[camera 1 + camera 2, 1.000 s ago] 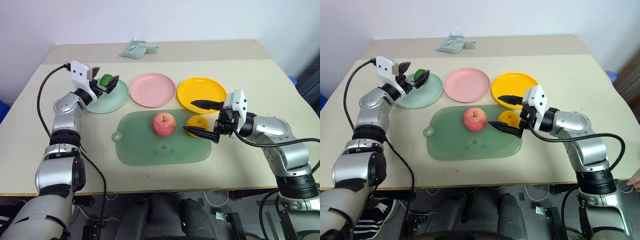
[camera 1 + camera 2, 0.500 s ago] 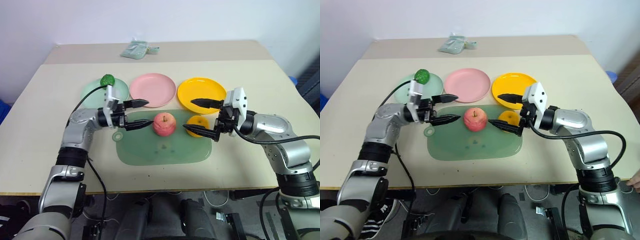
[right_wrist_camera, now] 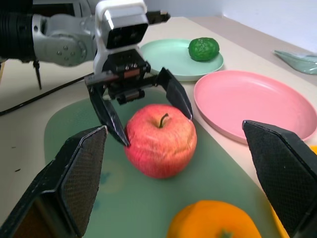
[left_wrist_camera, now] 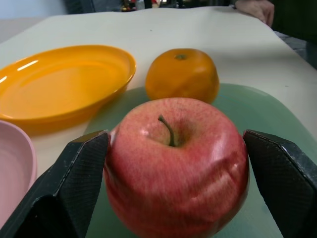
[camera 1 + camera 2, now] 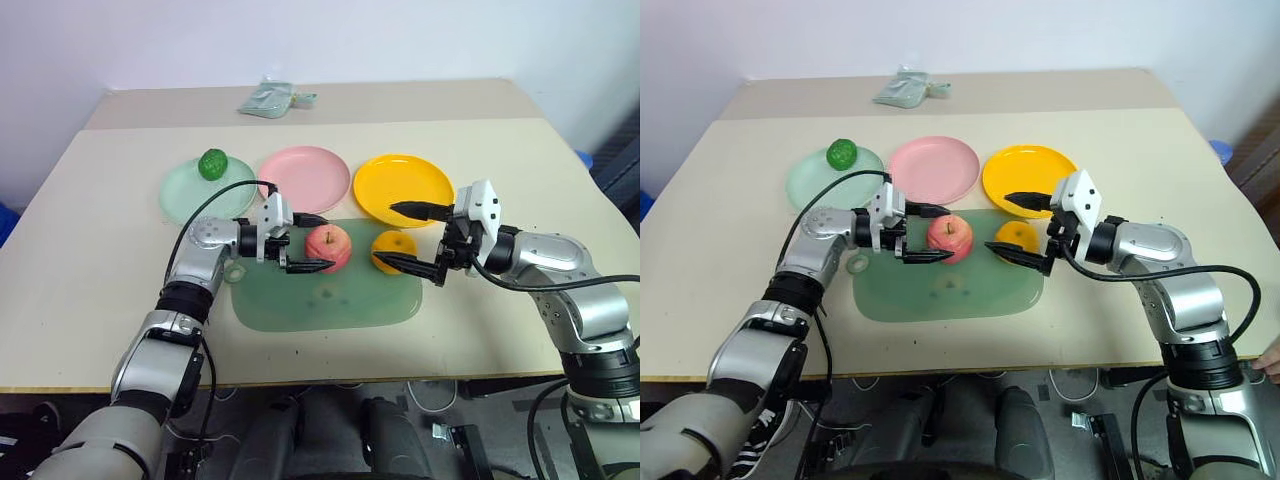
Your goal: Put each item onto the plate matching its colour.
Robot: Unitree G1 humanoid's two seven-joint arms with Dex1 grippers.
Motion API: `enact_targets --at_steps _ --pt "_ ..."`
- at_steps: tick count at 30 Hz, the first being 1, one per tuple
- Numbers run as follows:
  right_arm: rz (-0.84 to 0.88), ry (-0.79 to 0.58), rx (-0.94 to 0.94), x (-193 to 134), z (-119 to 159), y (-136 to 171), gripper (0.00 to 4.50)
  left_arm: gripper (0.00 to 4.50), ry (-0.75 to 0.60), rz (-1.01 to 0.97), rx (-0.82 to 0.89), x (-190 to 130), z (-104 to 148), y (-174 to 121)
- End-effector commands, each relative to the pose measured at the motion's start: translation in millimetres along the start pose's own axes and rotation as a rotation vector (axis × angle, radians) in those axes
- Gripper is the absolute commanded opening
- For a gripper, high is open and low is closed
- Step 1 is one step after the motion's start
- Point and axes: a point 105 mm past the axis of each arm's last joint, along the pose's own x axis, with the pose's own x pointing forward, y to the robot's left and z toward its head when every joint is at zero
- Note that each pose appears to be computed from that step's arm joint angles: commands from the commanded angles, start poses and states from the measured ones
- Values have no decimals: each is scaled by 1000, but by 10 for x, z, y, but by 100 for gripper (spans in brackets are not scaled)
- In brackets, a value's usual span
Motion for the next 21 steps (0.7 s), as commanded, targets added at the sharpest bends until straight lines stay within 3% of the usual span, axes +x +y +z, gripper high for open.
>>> enact_targets --at_steps 1,4,11,16,21 --pt "-14 -27 -57 -45 146 -6 450 334 10 17 63 36 41 38" --pt "-20 -30 -59 -39 150 -18 450 334 -58 98 47 15 153 158" --pt "-24 -34 -60 -28 151 -36 450 334 -163 694 6 -342 449 984" --pt "-30 -37 -66 0 150 -56 450 334 -123 952 -63 -472 370 1239" --pt "-39 -38 -77 4 159 -70 450 334 -98 995 -161 -339 226 1244"
